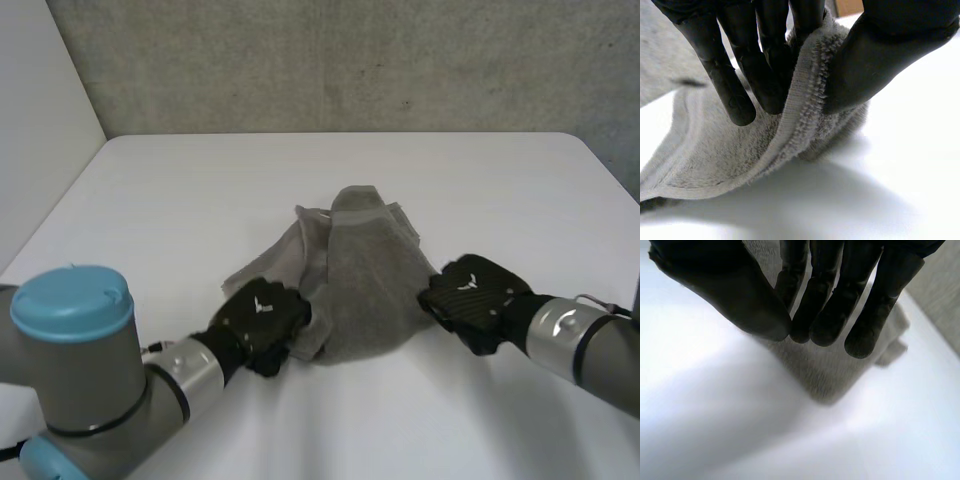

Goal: Fold the towel.

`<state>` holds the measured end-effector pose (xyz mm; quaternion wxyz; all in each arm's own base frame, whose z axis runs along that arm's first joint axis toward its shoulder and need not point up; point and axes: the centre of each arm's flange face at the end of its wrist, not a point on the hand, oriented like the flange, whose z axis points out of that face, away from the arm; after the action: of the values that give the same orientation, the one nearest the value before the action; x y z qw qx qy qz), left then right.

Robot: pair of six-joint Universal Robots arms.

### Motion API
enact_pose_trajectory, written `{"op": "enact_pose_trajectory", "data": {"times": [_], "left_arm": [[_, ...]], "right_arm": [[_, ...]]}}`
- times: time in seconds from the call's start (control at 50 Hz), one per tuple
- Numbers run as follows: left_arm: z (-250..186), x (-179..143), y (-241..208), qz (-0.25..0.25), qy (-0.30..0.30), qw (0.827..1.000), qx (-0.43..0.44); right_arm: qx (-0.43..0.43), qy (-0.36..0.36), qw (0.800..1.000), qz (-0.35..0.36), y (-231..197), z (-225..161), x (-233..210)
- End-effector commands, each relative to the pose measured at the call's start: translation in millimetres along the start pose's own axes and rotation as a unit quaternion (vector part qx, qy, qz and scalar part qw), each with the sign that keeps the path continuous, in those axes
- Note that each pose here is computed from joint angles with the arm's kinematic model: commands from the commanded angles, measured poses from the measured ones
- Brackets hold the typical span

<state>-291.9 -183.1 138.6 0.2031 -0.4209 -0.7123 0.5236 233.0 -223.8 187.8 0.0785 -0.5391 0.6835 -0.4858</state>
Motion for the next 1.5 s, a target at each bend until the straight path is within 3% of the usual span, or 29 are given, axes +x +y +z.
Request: {"op": "enact_pose_trajectory", "data": {"times": [0.02, 0.14, 0.32, 0.36, 0.42, 0.52, 0.74, 0.84, 1.18, 1.5], "left_arm": [[-8, 5, 4, 0.005, 0.003, 1.0, -0.016], [-19, 7, 0, 0.007, 0.0, 1.0, -0.01], [-31, 18, 14, 0.001, 0.013, 0.999, -0.035], [-35, 24, 20, 0.0, 0.02, 0.999, -0.045], [-37, 28, 23, 0.0, 0.024, 0.998, -0.05], [-39, 28, 26, -0.002, 0.021, 0.998, -0.056], [-38, 19, 29, -0.01, 0.006, 0.998, -0.062], [-37, 11, 27, -0.013, -0.006, 0.998, -0.057], [-41, -6, 12, -0.013, -0.038, 0.999, -0.027], [-31, -11, 15, -0.007, -0.047, 0.999, -0.012]], "right_arm": [[-0.01, 0.014, 0.999, 0.03, -9, -16, 7], [0.017, 0.025, 0.998, 0.047, -27, -33, 6], [0.108, 0.041, 0.991, 0.07, -60, -19, 5], [0.148, 0.039, 0.987, 0.052, -77, -1, -2], [0.161, 0.036, 0.985, 0.04, -85, 9, -7], [0.176, 0.006, 0.984, 0.004, -106, 58, -31], [0.134, -0.044, 0.984, -0.107, -81, 139, -73], [0.112, -0.038, 0.985, -0.123, -72, 154, -77], [0.108, -0.013, 0.987, -0.121, -81, 148, -65], [0.062, -0.051, 0.991, -0.109, -64, 143, -69]]}}
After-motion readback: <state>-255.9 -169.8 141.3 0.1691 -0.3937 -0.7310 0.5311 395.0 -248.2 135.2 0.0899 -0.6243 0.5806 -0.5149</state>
